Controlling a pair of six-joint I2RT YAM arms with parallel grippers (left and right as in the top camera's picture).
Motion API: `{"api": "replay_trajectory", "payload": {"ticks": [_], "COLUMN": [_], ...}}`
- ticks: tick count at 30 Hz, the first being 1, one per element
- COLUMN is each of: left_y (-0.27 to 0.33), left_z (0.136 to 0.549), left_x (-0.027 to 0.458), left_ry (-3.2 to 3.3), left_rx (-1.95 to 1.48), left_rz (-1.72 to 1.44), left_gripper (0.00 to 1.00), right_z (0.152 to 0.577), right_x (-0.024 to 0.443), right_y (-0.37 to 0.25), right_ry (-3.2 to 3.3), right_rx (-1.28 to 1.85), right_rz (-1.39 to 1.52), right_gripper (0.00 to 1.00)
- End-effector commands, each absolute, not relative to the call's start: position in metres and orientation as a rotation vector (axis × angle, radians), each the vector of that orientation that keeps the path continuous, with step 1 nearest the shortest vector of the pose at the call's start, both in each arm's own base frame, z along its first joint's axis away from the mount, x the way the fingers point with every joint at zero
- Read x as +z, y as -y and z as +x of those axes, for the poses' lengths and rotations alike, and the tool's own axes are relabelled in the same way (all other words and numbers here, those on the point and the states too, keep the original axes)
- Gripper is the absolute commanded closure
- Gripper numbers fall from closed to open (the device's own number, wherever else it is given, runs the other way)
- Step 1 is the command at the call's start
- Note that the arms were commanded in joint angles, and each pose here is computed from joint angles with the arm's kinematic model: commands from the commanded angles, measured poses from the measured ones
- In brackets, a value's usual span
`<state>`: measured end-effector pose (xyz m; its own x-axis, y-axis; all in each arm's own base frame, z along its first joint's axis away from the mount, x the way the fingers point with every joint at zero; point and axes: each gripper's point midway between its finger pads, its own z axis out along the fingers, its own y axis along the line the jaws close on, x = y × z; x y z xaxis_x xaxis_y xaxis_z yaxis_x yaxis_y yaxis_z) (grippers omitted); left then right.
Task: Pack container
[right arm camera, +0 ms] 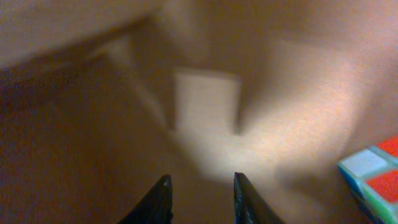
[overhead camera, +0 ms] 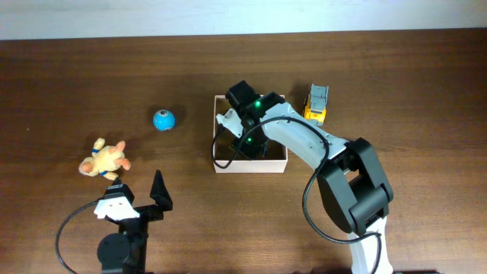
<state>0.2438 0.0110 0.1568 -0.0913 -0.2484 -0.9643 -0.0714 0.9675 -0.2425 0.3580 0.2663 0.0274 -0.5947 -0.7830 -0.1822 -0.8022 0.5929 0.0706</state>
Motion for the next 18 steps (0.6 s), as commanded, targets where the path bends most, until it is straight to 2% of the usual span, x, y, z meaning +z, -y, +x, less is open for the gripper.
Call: {"api": "replay_trajectory", "payload": {"ticks": [1, 11, 18], "left_y": [-0.01, -0.01, -0.01], "left_z": [0.244, 0.244, 0.244], "left_x": [0.156, 0.156, 0.156], "left_ry": [-1.659, -1.659, -1.659], "left_rx": [-0.145, -0.145, -0.145], "left_rz": [-0.226, -0.226, -0.226], "left_gripper": [0.01, 0.01, 0.01], "right_z": [0.349, 0.33, 0.335], "right_x": [0.032, 0.032, 0.033], "right_y": [-0.283, -0.298, -0.299], "right_ry": [-2.616, -2.584, -2.569], "right_rx": [0.299, 0.34, 0.335], "right_rz": [-1.452, -1.555, -1.543], "right_gripper": [0.73, 0.73, 0.73]}}
